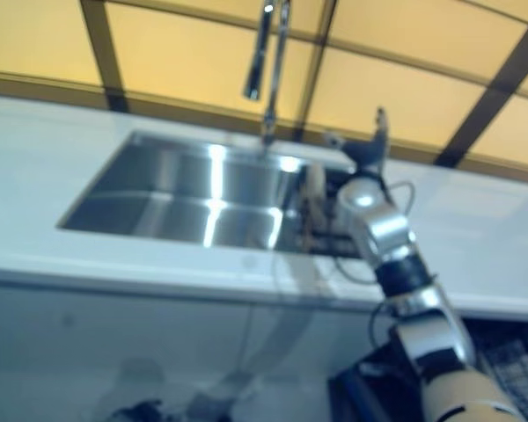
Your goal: Take plates into dishwasher
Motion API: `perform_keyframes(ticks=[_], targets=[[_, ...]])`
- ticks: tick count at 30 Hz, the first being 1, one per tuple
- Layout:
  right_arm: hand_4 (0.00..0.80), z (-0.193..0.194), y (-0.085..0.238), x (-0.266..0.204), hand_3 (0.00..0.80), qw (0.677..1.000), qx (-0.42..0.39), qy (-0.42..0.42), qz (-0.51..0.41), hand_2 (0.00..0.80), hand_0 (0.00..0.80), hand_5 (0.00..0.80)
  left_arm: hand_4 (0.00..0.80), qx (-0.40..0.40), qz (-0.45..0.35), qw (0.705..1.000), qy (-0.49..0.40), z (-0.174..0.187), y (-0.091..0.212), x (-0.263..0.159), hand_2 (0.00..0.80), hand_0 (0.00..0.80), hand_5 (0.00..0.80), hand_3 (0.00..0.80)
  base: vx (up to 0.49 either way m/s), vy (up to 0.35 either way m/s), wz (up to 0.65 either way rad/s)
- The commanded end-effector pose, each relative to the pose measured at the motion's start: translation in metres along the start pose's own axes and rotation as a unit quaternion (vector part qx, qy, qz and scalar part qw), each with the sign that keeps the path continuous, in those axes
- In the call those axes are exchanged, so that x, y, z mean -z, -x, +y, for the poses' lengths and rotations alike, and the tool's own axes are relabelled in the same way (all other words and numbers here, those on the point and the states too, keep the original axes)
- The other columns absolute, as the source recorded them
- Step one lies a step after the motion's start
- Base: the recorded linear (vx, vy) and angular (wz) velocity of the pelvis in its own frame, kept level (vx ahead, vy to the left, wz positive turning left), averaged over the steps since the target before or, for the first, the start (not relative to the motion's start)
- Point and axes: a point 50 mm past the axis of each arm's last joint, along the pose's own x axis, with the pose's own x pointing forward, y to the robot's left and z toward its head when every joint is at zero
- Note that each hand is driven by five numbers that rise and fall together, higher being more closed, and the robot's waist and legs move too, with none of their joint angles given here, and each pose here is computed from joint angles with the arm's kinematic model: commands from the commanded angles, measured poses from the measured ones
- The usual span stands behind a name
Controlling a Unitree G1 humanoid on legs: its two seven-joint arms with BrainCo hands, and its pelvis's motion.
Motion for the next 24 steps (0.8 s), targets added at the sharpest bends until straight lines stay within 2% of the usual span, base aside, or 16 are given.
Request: perform_keyframes(ticks=[1,6,24], targets=[[0.0,-0.027,-0.022,-0.06,0.0,0.994,0.073,-0.019,-0.081,0.0,0.0,0.0,0.0,0.0,-0.025,1.0,-0.015,0.005,-0.002,-0.021,0.0,0.0,0.0,0.0,0.0,0.0,0.0],[0.0,-0.029,-0.029,-0.056,0.0,0.997,0.068,0.001,-0.044,0.0,0.0,0.0,0.0,0.001,-0.02,1.0,-0.017,0.006,-0.002,-0.017,0.0,0.0,0.0,0.0,0.0,0.0,0.0],[0.0,-0.017,-0.038,-0.039,0.0,0.996,-0.061,0.06,0.023,0.0,0.0,0.0,0.0,-0.008,-0.028,0.999,-0.015,0.014,-0.001,-0.021,0.0,0.0,0.0,0.0,0.0,0.0,0.0]])
